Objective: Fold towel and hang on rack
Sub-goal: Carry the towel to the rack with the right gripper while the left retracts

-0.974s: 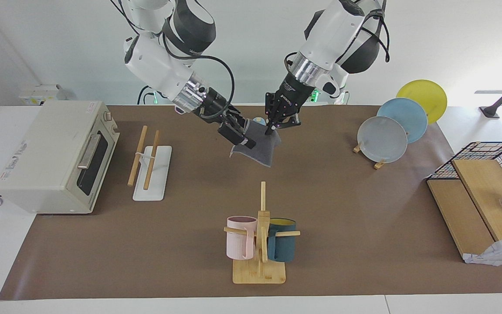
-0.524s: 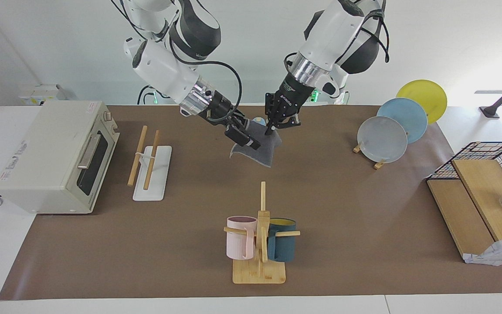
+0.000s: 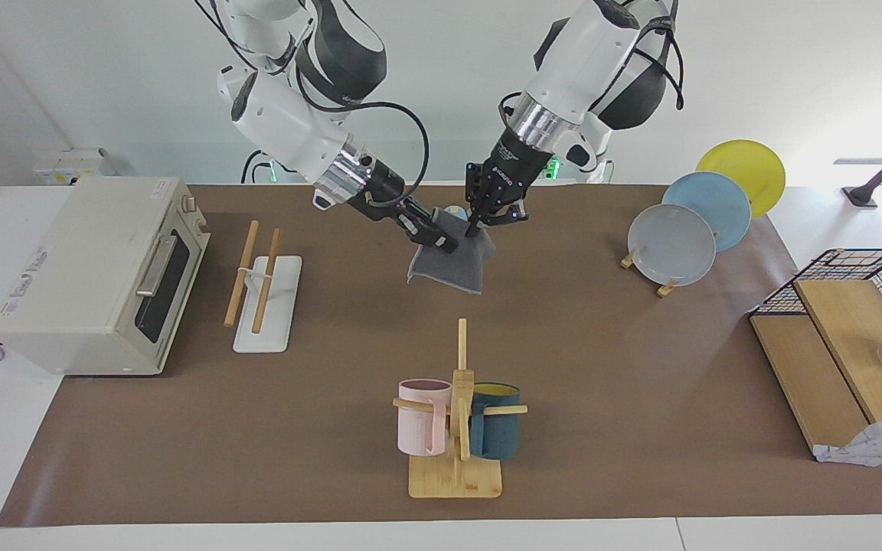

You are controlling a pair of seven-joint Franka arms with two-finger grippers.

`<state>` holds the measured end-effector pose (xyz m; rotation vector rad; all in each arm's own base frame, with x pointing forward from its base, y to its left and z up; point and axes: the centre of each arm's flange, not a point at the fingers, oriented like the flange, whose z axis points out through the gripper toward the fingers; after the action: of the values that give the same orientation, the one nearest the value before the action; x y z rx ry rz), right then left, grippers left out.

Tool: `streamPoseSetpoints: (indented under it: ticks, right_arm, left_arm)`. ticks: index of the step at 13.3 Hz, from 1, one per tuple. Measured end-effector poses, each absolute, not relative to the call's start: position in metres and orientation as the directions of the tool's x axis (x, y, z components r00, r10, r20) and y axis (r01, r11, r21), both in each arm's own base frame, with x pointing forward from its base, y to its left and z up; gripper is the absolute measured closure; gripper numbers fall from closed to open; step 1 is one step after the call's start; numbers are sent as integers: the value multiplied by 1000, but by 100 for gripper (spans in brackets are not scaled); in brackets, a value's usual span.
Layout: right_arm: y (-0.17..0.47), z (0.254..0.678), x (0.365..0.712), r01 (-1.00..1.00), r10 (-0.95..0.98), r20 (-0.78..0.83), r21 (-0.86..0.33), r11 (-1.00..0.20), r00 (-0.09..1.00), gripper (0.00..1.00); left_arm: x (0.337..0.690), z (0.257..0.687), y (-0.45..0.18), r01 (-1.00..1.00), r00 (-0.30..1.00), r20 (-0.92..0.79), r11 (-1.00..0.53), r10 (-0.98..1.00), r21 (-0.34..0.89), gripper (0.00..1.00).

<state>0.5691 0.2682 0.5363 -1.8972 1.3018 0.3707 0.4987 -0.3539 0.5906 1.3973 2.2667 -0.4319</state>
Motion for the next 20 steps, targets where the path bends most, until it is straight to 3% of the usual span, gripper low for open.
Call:
streamPoseSetpoints:
  ticks: [3, 4, 6, 8, 11, 14, 18, 20]
  right_arm:
    - [268, 536, 569, -878, -650, -618, -448, -172, 442, 98]
    - [268, 536, 569, -877, -650, -618, -448, -172, 443, 98]
    - [268, 536, 569, -877, -649, -617, -448, -175, 445, 98]
    - [270, 533, 565, -849, -620, -597, -465, -249, 509, 98]
    - [270, 524, 553, -665, -519, -416, -497, -558, 747, 98]
    - [258, 519, 544, -405, -336, -228, -446, -798, 914, 98]
    - [217, 510, 547, -147, -116, -113, -333, -931, 987, 98]
    - [197, 501, 546, -111, -81, -114, -290, -951, 990, 98]
  left_arm:
    - [499, 591, -354, 897, -392, -519, 440, 760, -33, 97]
    - [498, 591, -355, 898, -390, -519, 438, 760, -33, 89]
    - [492, 592, -362, 905, -378, -520, 425, 766, -31, 67]
    - [489, 591, -365, 908, -372, -517, 419, 771, -29, 40]
    - [491, 579, -353, 927, -323, -497, 375, 805, 5, 4]
    - [506, 566, -316, 941, -269, -468, 333, 842, 58, 0]
    - [532, 561, -262, 960, -148, -434, 234, 889, 152, 0]
    - [543, 559, -235, 968, -55, -403, 148, 914, 203, 0]
